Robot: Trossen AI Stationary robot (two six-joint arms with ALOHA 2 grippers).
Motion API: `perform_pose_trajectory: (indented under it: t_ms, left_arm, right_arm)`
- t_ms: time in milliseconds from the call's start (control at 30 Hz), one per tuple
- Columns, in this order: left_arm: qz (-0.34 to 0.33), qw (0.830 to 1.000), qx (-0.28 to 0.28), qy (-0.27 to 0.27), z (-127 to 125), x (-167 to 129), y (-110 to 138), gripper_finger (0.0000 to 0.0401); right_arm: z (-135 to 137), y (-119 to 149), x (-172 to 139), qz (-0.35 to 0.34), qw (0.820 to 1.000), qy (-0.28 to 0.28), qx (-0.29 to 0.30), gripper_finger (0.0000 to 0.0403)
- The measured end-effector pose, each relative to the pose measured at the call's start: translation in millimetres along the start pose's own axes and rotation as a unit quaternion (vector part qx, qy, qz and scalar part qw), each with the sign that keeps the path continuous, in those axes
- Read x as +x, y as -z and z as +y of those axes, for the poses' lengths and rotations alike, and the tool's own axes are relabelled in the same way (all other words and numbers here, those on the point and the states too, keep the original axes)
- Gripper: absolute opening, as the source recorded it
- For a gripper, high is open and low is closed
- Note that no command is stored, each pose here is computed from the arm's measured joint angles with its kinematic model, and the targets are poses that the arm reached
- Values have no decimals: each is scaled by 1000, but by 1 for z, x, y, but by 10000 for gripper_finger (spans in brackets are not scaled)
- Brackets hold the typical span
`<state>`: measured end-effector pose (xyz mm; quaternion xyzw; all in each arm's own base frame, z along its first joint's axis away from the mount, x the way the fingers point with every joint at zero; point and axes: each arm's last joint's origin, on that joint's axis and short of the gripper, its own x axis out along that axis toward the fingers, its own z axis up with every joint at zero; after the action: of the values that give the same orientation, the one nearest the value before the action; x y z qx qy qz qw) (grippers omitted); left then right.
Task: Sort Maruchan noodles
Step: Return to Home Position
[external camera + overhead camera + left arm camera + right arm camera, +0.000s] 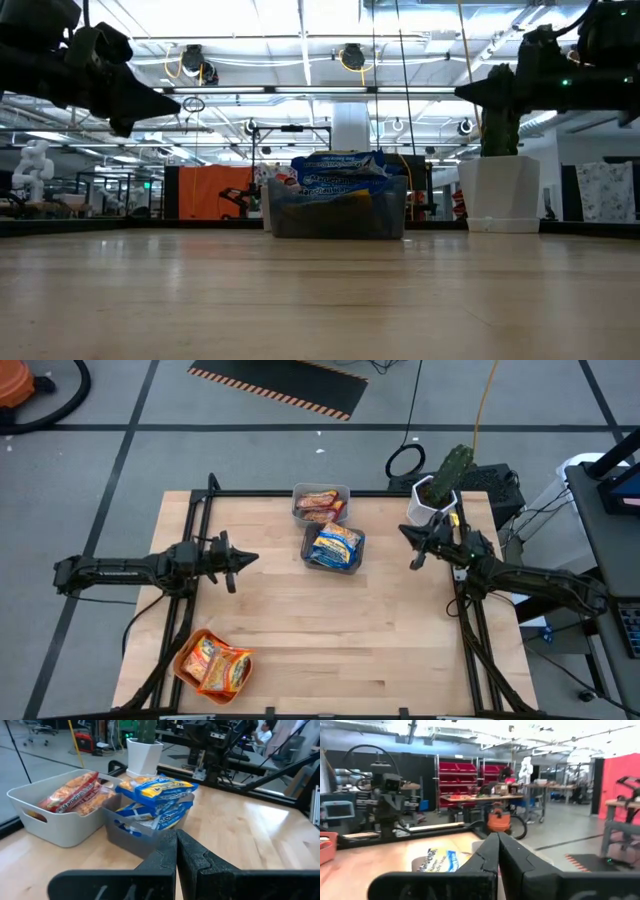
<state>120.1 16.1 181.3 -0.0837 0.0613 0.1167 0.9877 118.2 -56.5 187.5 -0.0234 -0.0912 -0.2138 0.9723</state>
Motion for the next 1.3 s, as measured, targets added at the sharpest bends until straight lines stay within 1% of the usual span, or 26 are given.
perform_pose_trajectory:
  t_ms: [67, 167, 433, 600, 667, 833, 1100, 1233, 1300]
  left_arm:
    - [0, 1000, 2, 1, 0, 0, 0, 1]
    - [-1, 1000, 11, -9, 1, 0, 0, 1]
    - [-9, 1000, 16, -10, 0, 0, -2, 1]
    - [-10, 1000, 23, -10, 0, 0, -2, 1]
    - [-10, 1000, 27, -10, 0, 0, -2, 1]
    - [-10, 1000, 28, -10, 0, 0, -2, 1]
    - [-30, 998, 43, -26, 3, 0, -6, 1]
    - [-18, 998, 45, -35, 5, 0, -4, 1]
    - [-16, 998, 44, -38, 6, 0, -3, 1]
  right_arm:
    - [-1, -1, -1, -4, 1000, 9, -11, 0]
    - [0, -1, -4, 3, 1000, 7, -17, 0]
    - [12, -2, -10, 7, 999, -41, -11, 0]
    - [17, 7, -16, 58, 996, -65, -1, 0]
    - [18, 8, -18, 67, 995, -72, 5, 0]
    - [20, 5, -21, 53, 995, -83, 8, 0]
    - [20, 7, -25, 66, 994, -84, 8, 0]
    - [24, 1, -28, 40, 991, -122, 24, 0]
    - [26, 3, -30, 48, 990, -128, 26, 0]
